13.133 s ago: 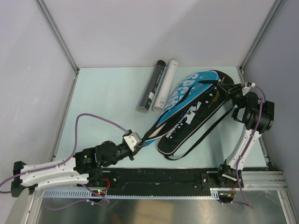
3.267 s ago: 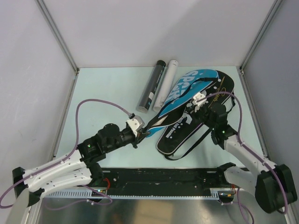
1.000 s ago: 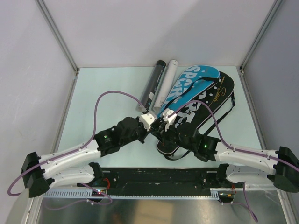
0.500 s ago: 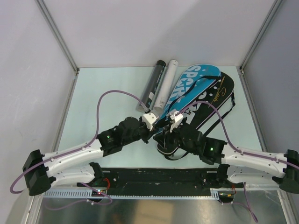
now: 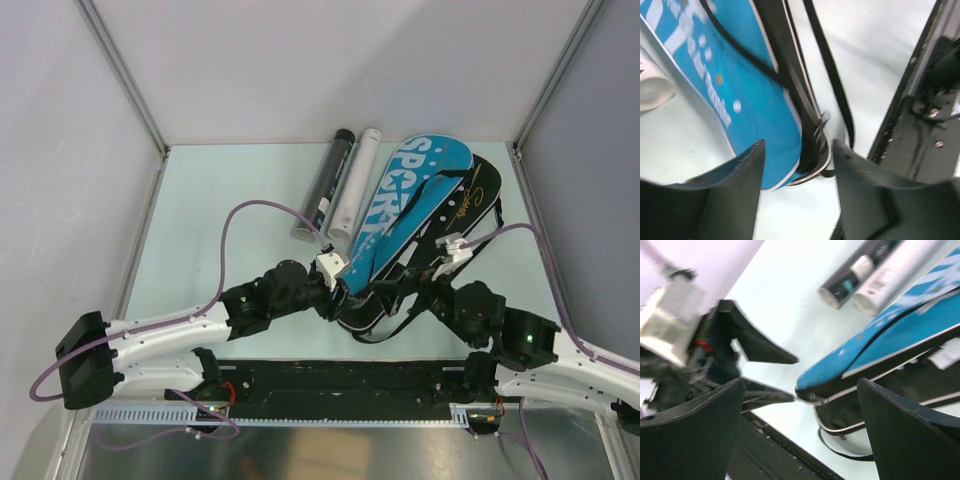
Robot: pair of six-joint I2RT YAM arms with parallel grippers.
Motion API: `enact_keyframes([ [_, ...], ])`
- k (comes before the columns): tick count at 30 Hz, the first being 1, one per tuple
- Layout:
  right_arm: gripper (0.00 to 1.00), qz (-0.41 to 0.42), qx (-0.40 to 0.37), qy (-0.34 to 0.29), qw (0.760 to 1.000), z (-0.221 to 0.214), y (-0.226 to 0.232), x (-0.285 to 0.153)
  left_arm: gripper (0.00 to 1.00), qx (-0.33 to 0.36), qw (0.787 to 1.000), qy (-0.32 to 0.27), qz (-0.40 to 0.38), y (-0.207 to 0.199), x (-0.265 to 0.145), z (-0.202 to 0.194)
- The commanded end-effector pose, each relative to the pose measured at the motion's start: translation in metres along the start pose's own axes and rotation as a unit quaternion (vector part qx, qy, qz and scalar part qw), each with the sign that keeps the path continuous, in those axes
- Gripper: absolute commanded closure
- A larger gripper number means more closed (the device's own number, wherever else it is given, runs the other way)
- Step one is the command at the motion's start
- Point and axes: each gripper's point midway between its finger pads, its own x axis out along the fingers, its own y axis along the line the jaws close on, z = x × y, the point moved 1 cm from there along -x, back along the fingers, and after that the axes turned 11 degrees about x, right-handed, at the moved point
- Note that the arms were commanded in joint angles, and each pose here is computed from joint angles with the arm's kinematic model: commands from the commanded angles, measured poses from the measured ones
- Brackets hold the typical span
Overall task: Pack up the badminton gear
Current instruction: Zip the racket bag at the center of the board, then reset both arms
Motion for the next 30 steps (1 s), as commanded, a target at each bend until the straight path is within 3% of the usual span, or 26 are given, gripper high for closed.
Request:
enact_keyframes([
  [1,0.01,-0.127,0.025,-0.092,0.987,0.038,-0.048,-0.018,0.19,-0.012,0.996,-0.086,-0.006,-0.004,-0.013,0.045],
  [3,0.01,-0.157,0.049,-0.108,0.980,0.044,-0.061,-0.025,0.05,-0.010,0.995,-0.097,-0.004,-0.003,-0.018,0.051],
  [5,0.01,-0.170,0.049,-0.107,0.978,0.047,-0.069,-0.031,0.02,-0.005,0.994,-0.106,0.000,-0.001,-0.024,0.059],
  [9,0.00,-0.179,0.032,-0.098,0.978,0.054,-0.073,-0.034,0.00,0.009,0.991,-0.127,0.030,0.011,-0.038,0.082],
  [18,0.00,-0.150,0.073,-0.088,0.982,0.055,-0.060,-0.034,0.00,-0.017,0.976,-0.172,0.135,0.051,-0.079,0.140],
  [24,0.00,-0.143,0.075,-0.099,0.982,0.060,-0.060,-0.041,0.00,-0.041,0.969,-0.176,0.169,0.064,-0.086,0.139],
  [30,0.00,-0.132,0.075,-0.111,0.982,0.066,-0.057,-0.046,0.00,-0.067,0.949,-0.178,0.253,0.091,-0.103,0.130],
])
